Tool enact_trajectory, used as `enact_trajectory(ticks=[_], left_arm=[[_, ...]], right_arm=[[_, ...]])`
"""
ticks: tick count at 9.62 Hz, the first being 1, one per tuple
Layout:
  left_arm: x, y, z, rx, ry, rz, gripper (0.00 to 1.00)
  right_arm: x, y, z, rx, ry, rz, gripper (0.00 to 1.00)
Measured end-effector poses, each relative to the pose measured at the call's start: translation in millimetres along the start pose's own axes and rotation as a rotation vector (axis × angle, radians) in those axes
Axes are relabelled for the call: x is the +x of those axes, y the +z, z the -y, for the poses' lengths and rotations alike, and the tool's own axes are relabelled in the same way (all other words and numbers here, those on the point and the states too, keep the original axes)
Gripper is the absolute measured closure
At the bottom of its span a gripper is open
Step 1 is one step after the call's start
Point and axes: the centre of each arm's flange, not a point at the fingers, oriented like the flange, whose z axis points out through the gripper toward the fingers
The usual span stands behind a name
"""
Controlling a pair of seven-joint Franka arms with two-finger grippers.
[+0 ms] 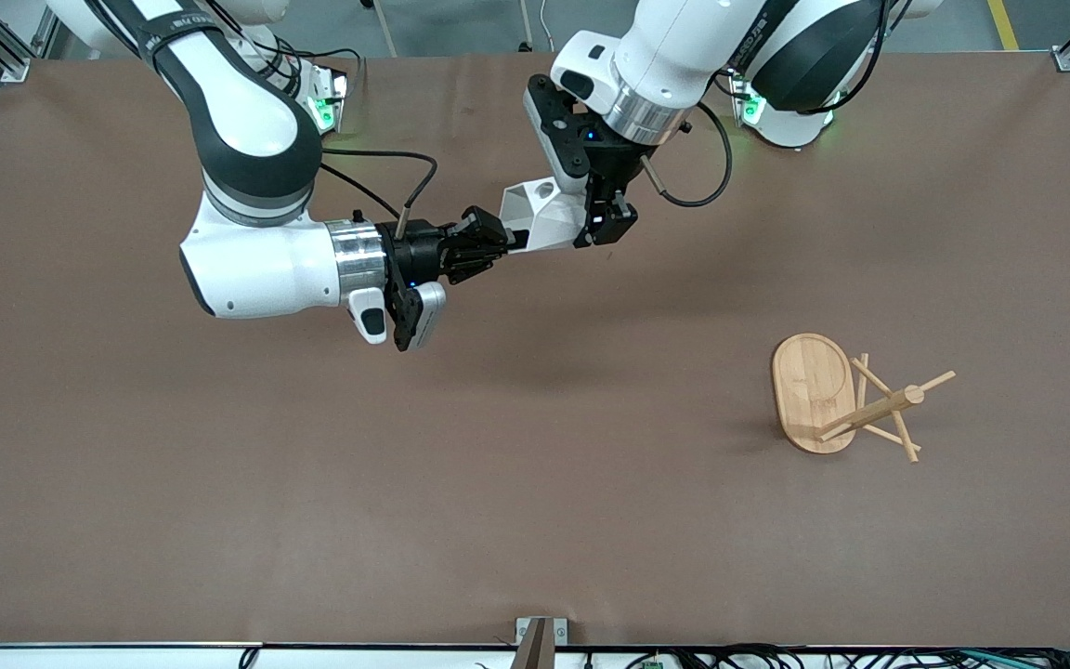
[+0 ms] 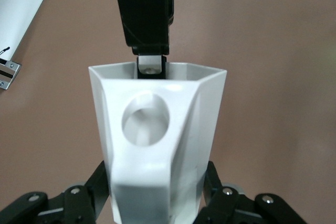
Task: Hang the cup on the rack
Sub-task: 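Grasp the cup rim with the left gripper from the right gripper, then carry the cup toward the rack while the right gripper withdraws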
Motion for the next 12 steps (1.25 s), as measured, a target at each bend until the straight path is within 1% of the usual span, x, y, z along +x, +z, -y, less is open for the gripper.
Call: enact_trajectory(ticks=[1,3,4,5,6,7,9,10,12], left_arm=[[0,1,1,0.002,-0.001,-0.002,0.27],[-3,2,6,0.003,-0.013,-0.001,0.27],[-7,3,12,0.004,-0.036,0.001,0.27],[-11,1,21,0.011,-0.07,-0.001,0.27],[-16,0,30,0.015,-0.119,0.0,0.27],[-22,-1,40,0.021,-0.181,-0.001,0.27],[-33,-5,58,0.032,-0.311,-0.003,0.27],[-41,-8,71,0.04,-0.376,-0.004,0.27],[-64,-16,103,0.061,-0.505,-0.008,0.27]], right_arm=[[0,0,5,0.009,-0.005,-0.002,0.66],[2,-2,16,0.02,-0.021,-0.012,0.37],[4,-5,19,0.02,-0.028,-0.02,0.2],[5,-11,18,-0.002,-0.039,-0.031,0.07],[8,-22,13,-0.058,-0.059,-0.04,0.0],[10,-36,4,-0.124,-0.073,-0.052,0.0],[17,-77,-26,-0.239,-0.064,-0.094,0.0],[20,-101,-44,-0.315,-0.058,-0.113,0.0],[20,-159,-86,-0.496,-0.037,-0.144,0.0]])
